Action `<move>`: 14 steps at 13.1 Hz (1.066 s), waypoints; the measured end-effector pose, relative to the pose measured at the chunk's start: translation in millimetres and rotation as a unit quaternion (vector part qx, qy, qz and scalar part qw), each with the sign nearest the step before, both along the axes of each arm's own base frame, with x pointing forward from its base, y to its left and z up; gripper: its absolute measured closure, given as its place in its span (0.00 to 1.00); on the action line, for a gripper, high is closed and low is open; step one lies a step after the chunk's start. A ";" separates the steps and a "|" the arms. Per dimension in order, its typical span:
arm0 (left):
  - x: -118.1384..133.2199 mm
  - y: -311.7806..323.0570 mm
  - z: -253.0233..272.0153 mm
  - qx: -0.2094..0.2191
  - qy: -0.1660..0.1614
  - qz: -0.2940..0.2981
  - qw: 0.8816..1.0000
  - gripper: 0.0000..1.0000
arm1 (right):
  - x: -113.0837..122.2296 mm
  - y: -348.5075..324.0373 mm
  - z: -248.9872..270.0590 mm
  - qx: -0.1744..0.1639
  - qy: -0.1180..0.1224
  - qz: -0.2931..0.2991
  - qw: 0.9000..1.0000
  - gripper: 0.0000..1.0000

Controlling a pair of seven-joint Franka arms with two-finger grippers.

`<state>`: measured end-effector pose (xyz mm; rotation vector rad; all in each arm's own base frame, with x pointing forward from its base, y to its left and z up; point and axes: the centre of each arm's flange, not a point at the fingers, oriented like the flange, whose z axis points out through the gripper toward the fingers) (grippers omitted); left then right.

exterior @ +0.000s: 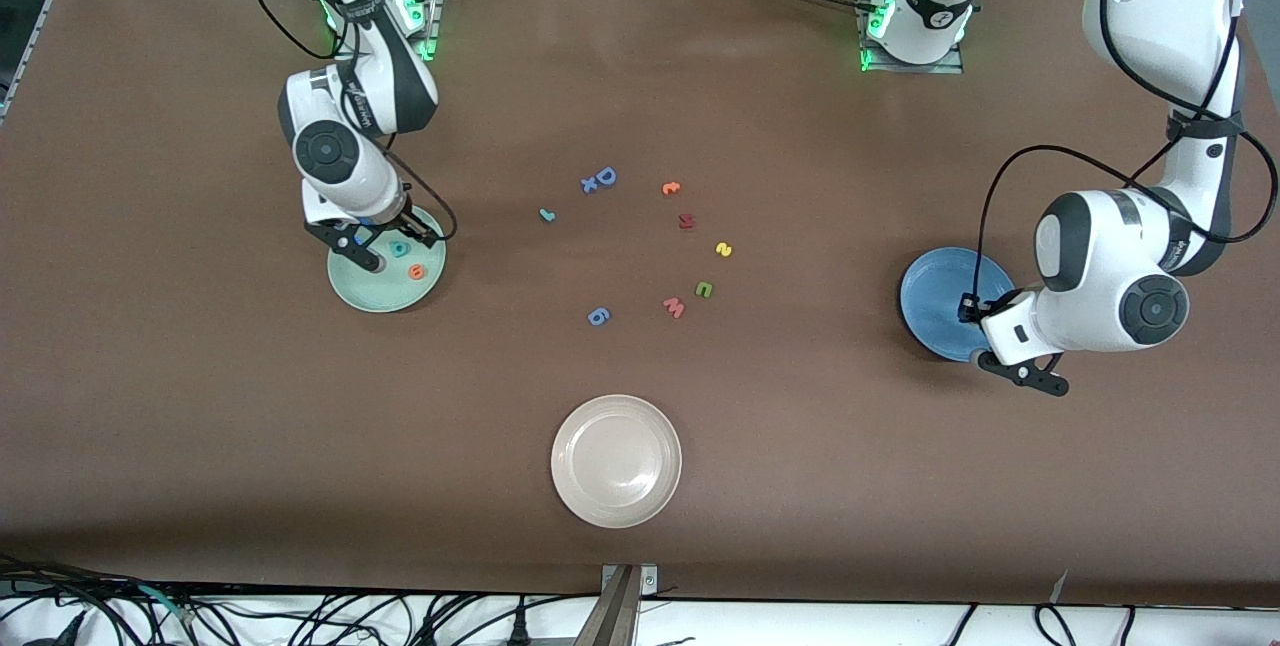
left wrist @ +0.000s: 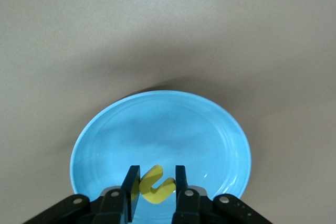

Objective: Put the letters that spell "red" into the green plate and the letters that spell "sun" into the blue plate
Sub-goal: 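Carry the yellow letter to the blue plate and open the left gripper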

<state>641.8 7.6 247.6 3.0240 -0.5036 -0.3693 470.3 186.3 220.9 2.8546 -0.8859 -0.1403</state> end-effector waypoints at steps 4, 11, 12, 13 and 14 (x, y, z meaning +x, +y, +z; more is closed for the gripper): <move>1.2 -3.8 3.8 -0.002 -0.003 -0.003 1.000 0.26 | -32.6 88.4 3.8 0.026 -0.044 -0.064 0.997 0.10; -5.2 -111.4 36.6 -0.017 -0.019 0.036 0.999 0.00 | -75.1 161.7 -41.1 0.072 -0.079 -0.104 0.989 0.16; -11.8 -138.7 40.5 -0.020 -0.017 0.050 0.998 0.00 | -77.1 163.3 -44.9 0.072 -0.077 -0.103 0.989 0.22; -20.4 -166.6 44.9 -0.022 -0.014 0.062 0.998 0.00 | -76.9 162.9 -46.5 0.071 -0.077 -0.104 0.989 0.29; -30.2 -190.6 48.9 -0.023 -0.010 0.072 0.997 0.00 | -75.9 162.4 -46.4 0.071 -0.078 -0.105 0.989 0.30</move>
